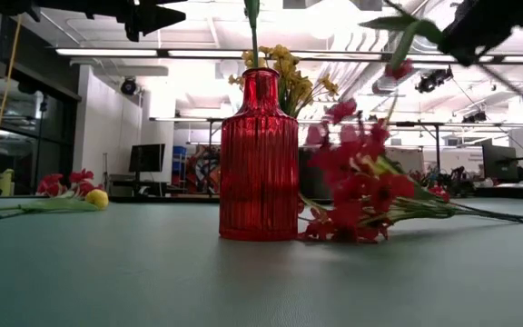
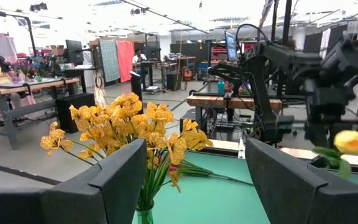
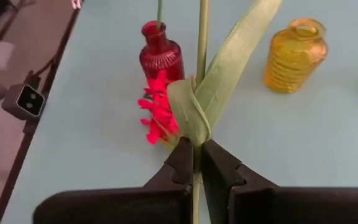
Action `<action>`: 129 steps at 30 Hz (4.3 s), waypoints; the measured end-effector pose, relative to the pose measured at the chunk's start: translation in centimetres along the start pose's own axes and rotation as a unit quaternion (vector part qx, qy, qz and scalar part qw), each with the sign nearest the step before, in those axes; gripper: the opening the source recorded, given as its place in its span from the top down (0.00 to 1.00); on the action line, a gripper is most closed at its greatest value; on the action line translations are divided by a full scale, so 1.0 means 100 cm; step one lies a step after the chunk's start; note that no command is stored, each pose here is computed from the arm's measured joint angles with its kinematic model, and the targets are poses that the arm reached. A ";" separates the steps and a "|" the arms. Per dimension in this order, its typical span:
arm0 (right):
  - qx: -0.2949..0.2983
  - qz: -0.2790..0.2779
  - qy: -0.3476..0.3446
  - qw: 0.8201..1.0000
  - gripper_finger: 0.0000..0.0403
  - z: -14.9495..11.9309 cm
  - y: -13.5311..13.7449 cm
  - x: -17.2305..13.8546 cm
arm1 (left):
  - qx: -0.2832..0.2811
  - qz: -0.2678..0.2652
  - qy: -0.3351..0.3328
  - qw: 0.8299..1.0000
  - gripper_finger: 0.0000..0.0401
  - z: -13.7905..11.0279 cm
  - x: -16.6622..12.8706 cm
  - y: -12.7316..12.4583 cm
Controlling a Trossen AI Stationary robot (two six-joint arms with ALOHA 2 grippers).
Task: Sort flowers into vase by color
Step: Put the bottom yellow flower into the red vase, then put the yellow flower into the red vase
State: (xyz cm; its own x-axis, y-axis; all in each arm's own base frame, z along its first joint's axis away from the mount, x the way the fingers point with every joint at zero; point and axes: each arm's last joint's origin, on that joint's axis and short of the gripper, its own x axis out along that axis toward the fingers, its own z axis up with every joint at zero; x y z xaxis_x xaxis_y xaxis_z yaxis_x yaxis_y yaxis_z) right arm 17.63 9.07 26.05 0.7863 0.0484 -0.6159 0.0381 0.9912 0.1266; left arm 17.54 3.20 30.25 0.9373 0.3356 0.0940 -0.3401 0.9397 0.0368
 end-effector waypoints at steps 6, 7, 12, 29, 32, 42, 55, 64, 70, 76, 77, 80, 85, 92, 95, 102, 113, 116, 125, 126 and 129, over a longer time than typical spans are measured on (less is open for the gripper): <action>0.003 -0.011 0.008 1.000 1.00 0.037 0.002 -0.037 | 0.000 0.000 0.000 1.000 0.35 0.000 0.000 0.000; -0.004 -0.003 -0.007 1.000 1.00 0.046 0.004 -0.044 | 0.000 0.000 0.000 1.000 0.35 0.000 0.000 0.000; -0.069 0.005 -0.093 0.993 1.00 0.085 0.008 -0.077 | 0.000 0.000 0.000 1.000 0.35 0.000 0.000 0.000; -0.262 0.029 -0.347 0.900 1.00 0.080 0.031 0.029 | -0.001 0.000 0.000 1.000 0.35 0.000 0.000 0.000; -0.278 0.035 -0.409 0.868 1.00 0.077 0.031 0.051 | -0.001 0.000 0.000 1.000 0.35 0.000 0.000 0.000; -0.248 0.066 -0.423 0.869 1.00 0.080 0.022 0.086 | 0.000 0.000 0.000 1.000 0.35 0.000 0.000 0.000; -0.160 0.126 -0.445 0.872 1.00 0.087 0.024 0.084 | 0.000 0.000 0.001 1.000 0.35 0.000 0.000 0.000; -0.134 0.129 -0.454 0.872 1.00 0.082 0.023 0.104 | 0.000 0.000 0.000 1.000 0.35 0.000 0.000 0.000; -0.109 0.129 -0.446 0.879 1.00 0.083 0.016 0.107 | 0.000 0.000 0.000 1.000 0.35 0.000 0.000 0.000; -0.066 0.132 -0.389 0.909 1.00 0.079 0.007 0.117 | 0.000 0.000 0.001 1.000 0.35 0.000 0.000 0.000; -0.062 0.130 -0.382 0.913 1.00 0.078 0.005 0.118 | 0.000 0.000 0.001 1.000 0.35 0.000 0.000 0.000; -0.056 0.128 -0.378 0.915 1.00 0.078 0.003 0.119 | -0.001 0.000 0.000 1.000 0.35 0.000 0.000 0.000; -0.050 0.114 -0.380 0.916 0.91 0.079 0.001 0.120 | -0.001 0.000 0.001 1.000 0.35 0.000 0.000 0.000; -0.042 0.117 -0.375 0.919 0.60 0.078 0.001 0.120 | 0.001 0.000 0.005 1.000 0.35 -0.002 0.001 0.000; -0.045 0.116 -0.371 0.920 0.47 0.078 0.001 0.121 | 0.002 -0.001 0.010 1.000 0.35 -0.004 0.003 -0.001; -0.065 0.100 -0.356 0.927 0.29 0.078 0.000 0.114 | 0.005 -0.001 0.025 1.000 0.35 -0.009 0.009 -0.002; -0.068 0.001 -0.247 0.967 0.29 0.073 -0.014 0.071 | 0.011 -0.003 0.055 0.998 0.35 -0.021 0.019 -0.005; -0.064 -0.035 -0.220 0.973 0.29 0.069 -0.019 0.058 | 0.012 -0.004 0.066 0.998 0.35 -0.025 0.022 -0.006; -0.036 -0.118 -0.142 0.982 0.29 0.053 -0.032 0.040 | -0.007 -0.063 0.170 0.983 0.35 -0.045 0.027 -0.012; -0.032 -0.131 -0.133 0.982 0.29 0.051 -0.033 0.040 | -0.023 -0.053 0.189 0.980 0.35 -0.044 0.027 -0.012; -0.022 -0.177 -0.118 0.977 0.29 0.044 -0.037 0.042 | -0.078 0.023 0.249 0.965 0.35 -0.037 0.027 -0.008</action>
State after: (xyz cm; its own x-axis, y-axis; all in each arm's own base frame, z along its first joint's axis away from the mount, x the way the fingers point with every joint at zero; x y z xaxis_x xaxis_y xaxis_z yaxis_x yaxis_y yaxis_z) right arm 23.49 5.05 26.41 0.8489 -0.3232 -0.4181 0.3110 0.9452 -0.0992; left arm 20.61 3.57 26.79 0.8551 0.3317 -0.3985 -0.4039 0.9081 -0.1108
